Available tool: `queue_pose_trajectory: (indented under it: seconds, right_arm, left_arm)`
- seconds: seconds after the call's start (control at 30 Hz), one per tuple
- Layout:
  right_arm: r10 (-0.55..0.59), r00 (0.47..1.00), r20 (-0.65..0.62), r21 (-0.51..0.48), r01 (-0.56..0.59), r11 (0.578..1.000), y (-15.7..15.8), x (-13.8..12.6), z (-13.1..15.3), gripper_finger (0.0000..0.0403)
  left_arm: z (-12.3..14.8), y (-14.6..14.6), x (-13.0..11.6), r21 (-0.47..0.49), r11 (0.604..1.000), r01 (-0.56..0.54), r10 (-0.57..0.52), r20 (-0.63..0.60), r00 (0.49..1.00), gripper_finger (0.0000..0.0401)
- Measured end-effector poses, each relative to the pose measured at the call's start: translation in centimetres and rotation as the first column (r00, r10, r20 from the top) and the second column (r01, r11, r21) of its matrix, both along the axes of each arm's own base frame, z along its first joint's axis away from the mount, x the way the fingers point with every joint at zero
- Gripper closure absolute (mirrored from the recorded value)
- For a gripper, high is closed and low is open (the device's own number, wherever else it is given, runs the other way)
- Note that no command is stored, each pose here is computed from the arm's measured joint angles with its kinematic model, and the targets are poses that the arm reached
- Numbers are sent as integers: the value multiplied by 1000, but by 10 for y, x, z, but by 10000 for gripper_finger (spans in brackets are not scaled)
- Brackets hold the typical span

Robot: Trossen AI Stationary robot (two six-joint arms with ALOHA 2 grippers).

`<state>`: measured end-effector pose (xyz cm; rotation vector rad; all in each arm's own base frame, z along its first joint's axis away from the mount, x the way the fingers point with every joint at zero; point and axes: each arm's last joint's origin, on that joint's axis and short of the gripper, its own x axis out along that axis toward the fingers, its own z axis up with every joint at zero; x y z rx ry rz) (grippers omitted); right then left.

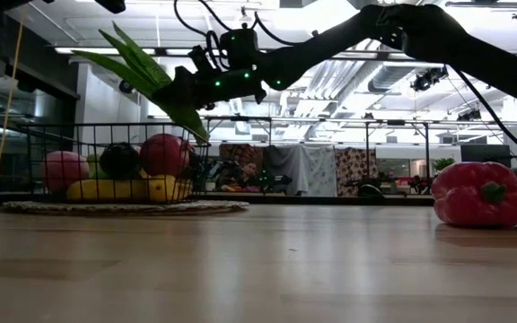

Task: Build produce basket
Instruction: Put the green leaf lettuce into the black wire basket

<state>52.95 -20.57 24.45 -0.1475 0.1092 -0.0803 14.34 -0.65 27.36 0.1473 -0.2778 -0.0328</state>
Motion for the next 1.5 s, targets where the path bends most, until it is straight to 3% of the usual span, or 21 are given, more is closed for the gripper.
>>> queue_pose_trajectory:
  seconds: [0.17, 0.6, 1.37, 1.5]
  right_arm:
    - [75, 997, 0, 7, -75, 997, 10, 3, 0, 157]
    - [68, 997, -25, 121, -64, 991, 13, 3, 1, 155]
    - [71, 997, -27, 90, -68, 994, 16, 4, 1, 147]
    - [76, 996, -49, 78, -72, 994, 17, 4, -1, 131]
  left_arm:
    - [-1, 0, 0, 0, 1000, 0, 0, -7, 1000, 9]
    - [-1, 0, 0, 1, 1000, 0, 0, -15, 1000, 9]
    - [-2, 0, 1, 1, 1000, 0, 0, -22, 1000, 9]
    - [-2, 0, 1, 1, 1000, 0, 0, -22, 1000, 9]
